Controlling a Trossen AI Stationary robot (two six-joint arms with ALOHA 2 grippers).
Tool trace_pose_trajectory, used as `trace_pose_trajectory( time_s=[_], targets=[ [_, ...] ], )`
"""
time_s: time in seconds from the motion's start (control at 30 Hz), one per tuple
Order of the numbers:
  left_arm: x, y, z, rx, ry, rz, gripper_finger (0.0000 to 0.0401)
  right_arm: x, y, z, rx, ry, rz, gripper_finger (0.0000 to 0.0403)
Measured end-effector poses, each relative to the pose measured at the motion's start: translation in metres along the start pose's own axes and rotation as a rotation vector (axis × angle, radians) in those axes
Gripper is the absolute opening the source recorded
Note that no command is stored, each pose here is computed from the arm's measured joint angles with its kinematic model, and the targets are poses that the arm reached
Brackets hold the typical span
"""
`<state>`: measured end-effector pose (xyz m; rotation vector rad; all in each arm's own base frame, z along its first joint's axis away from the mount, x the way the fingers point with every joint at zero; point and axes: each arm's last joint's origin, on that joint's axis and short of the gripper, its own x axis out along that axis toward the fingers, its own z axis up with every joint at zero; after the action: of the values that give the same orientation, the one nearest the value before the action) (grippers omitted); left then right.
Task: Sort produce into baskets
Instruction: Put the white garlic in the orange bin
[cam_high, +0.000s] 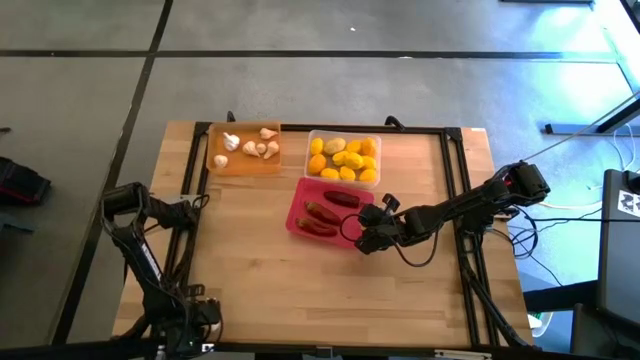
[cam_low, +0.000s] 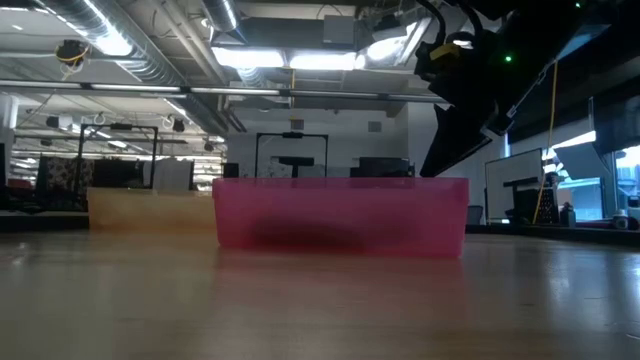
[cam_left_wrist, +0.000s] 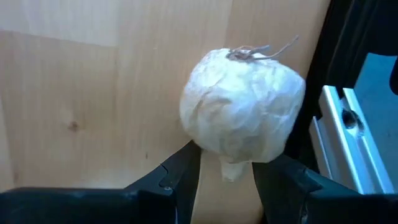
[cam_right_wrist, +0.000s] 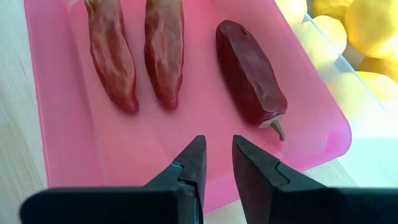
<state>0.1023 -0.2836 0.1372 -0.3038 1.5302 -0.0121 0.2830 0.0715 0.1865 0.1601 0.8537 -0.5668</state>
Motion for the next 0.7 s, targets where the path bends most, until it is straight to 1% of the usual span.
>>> trace_pose_trajectory(
  time_s=[0.1, 0.2, 0.43, 0.57, 0.7],
  targets=[
    [0.001, 0.001, 0.000, 0.005, 0.006, 0.006, 0.0142, 0.000, 0.000, 0.000, 0.000, 0.000, 0.000, 0.0073],
    [0.001, 0.001, 0.002, 0.024, 0.015, 0.008, 0.0128, 0.000, 0.000, 0.000, -0.001, -0.001, -0.002, 0.0073],
    [0.000, 0.006, 0.013, 0.064, 0.048, 0.013, 0.0058, 0.000, 0.000, 0.000, 0.000, -0.004, -0.004, 0.0073],
    [-0.009, 0.012, 0.025, 0.048, 0.040, 0.015, 0.0025, 0.000, 0.000, 0.000, 0.000, -0.004, -0.004, 0.0073],
    [-0.028, 0.020, 0.035, 0.005, 0.015, 0.004, 0.0016, 0.000, 0.000, 0.000, 0.000, -0.004, -0.004, 0.0073]
  ],
)
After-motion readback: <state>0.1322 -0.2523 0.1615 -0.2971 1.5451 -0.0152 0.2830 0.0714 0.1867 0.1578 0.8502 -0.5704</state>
